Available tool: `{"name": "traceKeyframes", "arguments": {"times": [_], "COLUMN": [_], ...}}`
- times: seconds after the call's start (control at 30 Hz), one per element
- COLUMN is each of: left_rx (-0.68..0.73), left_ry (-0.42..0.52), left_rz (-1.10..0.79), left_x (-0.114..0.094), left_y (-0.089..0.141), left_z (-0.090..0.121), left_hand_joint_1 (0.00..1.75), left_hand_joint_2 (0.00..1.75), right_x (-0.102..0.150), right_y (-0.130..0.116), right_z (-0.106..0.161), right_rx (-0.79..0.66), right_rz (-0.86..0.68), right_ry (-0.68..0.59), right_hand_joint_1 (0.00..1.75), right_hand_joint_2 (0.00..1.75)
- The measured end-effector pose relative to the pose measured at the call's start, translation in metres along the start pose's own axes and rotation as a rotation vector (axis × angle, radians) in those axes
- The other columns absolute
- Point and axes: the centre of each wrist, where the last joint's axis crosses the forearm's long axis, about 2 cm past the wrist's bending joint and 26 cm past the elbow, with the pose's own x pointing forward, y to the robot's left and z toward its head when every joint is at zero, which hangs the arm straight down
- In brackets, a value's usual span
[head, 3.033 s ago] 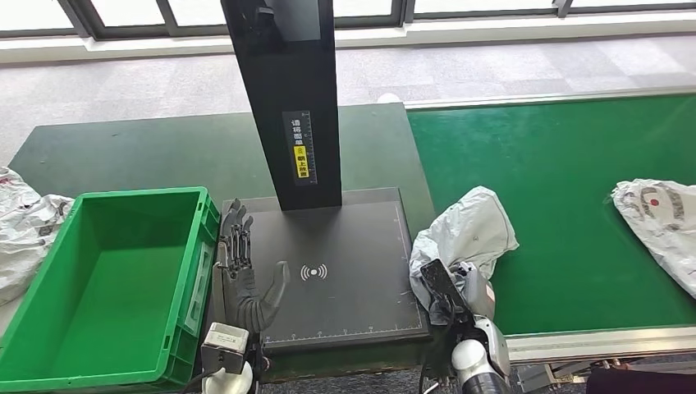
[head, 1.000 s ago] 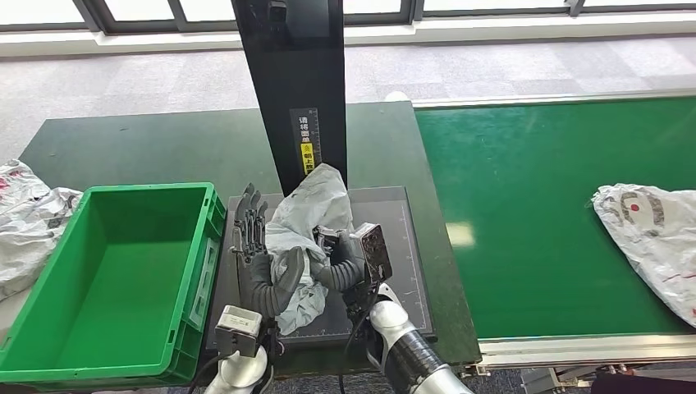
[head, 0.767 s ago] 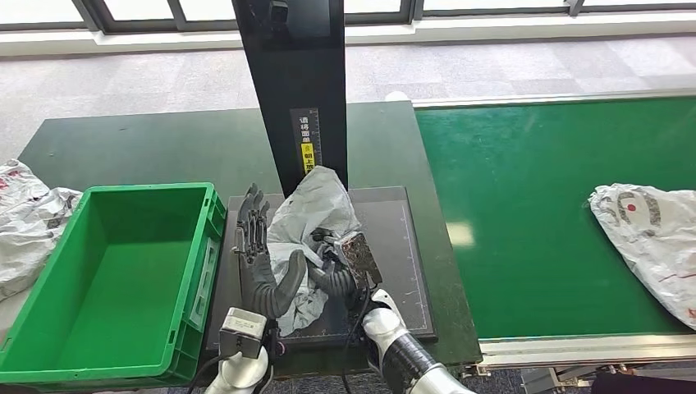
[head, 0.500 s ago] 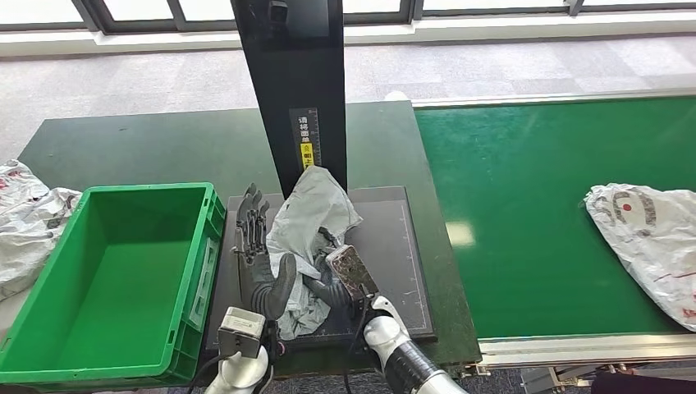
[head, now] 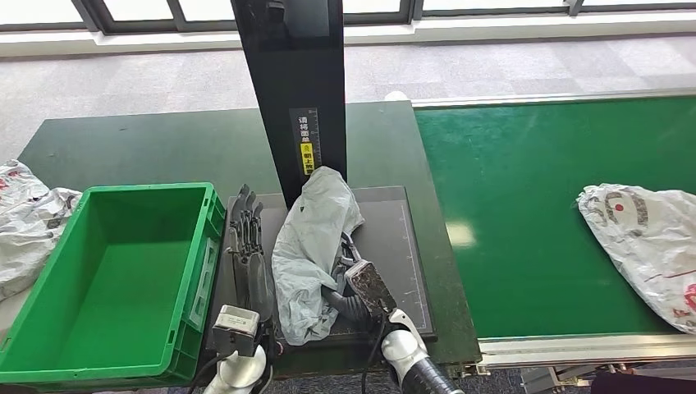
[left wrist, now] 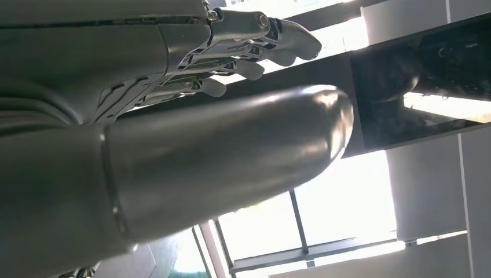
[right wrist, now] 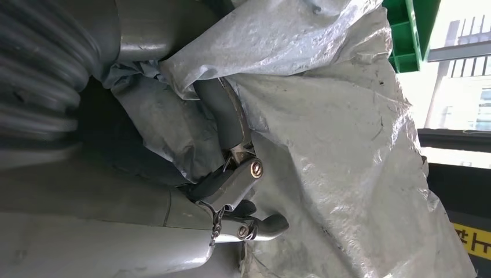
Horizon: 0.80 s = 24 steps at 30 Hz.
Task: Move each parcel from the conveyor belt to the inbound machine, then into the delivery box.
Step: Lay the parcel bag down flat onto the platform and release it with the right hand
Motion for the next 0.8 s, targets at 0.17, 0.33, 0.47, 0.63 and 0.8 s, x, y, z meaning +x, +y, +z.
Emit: {"name": "traceKeyframes", "arguments": {"times": [0.17,0.33,0.47,0.63,0.8], "left_rx": [0.067,0.250,0.341,0.445,0.532], "left_ry": [0.015,0.037,0.032,-0.032,-0.097], "left_rz": [-0.023,-0.082,-0.090,-0.144,-0.129], "left_x": [-0.002,-0.002,0.003,0.017,0.035], "left_y": [0.006,0.030,0.049,0.066,0.091], "left_z": [-0.002,-0.005,-0.004,-0.012,-0.017], "left_hand_joint_1": [0.00,0.00,0.00,0.00,0.00], "left_hand_joint_2": [0.00,0.00,0.00,0.00,0.00], "right_x": [0.004,0.021,0.039,0.058,0.086], "right_y": [0.003,-0.005,-0.015,-0.027,-0.045], "right_z": [0.016,0.038,0.049,0.055,0.065], "right_rx": [0.010,-0.044,-0.087,-0.171,-0.304], "right_rz": [0.059,0.026,-0.001,-0.028,-0.059], "right_ry": [-0.021,-0.143,-0.276,-0.375,-0.501], "right_hand_joint_1": [0.00,0.00,0.00,0.00,0.00], "right_hand_joint_2": [1.75,1.75,1.75,1.75,1.75]}}
